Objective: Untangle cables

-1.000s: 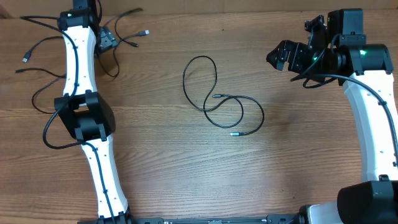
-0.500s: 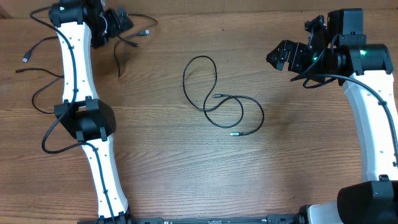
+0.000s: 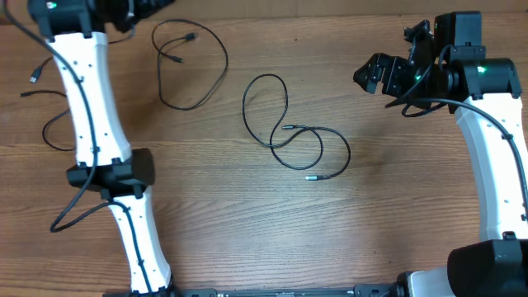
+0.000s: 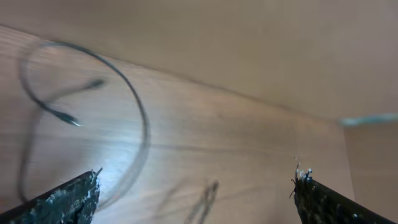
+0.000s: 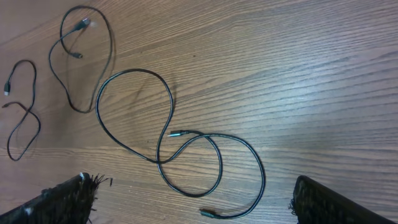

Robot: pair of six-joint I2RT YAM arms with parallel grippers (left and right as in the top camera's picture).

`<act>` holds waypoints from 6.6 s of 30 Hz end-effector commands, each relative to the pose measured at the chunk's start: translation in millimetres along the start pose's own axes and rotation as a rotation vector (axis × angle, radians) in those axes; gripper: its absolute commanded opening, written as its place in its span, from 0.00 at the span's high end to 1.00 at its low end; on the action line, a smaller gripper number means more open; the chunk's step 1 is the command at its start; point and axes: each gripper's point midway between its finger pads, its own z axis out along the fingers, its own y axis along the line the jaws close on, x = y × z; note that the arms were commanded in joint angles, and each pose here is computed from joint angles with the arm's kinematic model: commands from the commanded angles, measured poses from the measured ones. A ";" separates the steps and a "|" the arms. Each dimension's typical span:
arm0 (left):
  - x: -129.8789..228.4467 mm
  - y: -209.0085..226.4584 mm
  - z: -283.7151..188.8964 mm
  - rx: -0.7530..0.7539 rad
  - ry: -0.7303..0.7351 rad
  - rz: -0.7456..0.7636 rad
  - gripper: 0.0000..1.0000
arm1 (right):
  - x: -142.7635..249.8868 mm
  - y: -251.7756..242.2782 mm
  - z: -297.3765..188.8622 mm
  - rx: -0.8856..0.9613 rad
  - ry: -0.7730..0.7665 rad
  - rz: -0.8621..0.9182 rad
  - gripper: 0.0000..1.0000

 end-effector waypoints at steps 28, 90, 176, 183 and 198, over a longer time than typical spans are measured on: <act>224.6 8.8 95.8 -0.743 0.454 -0.118 0.00 | -0.3 0.9 -0.6 0.003 -0.007 -0.002 0.00; 94.3 7.8 -337.0 -0.636 -0.560 -0.173 0.96 | -0.3 0.9 -0.6 0.003 -0.007 -0.002 0.00; 161.9 102.4 -299.1 -0.555 -0.341 -0.579 0.96 | -0.3 0.9 -0.6 0.003 -0.007 -0.002 0.00; 126.6 71.5 -287.4 -0.320 -0.398 -0.567 0.96 | -0.3 0.9 -0.6 0.003 -0.007 -0.002 0.00; 119.3 51.8 -300.2 -0.216 -0.475 -0.773 0.96 | -0.3 0.9 -0.6 0.003 -0.007 -0.002 0.00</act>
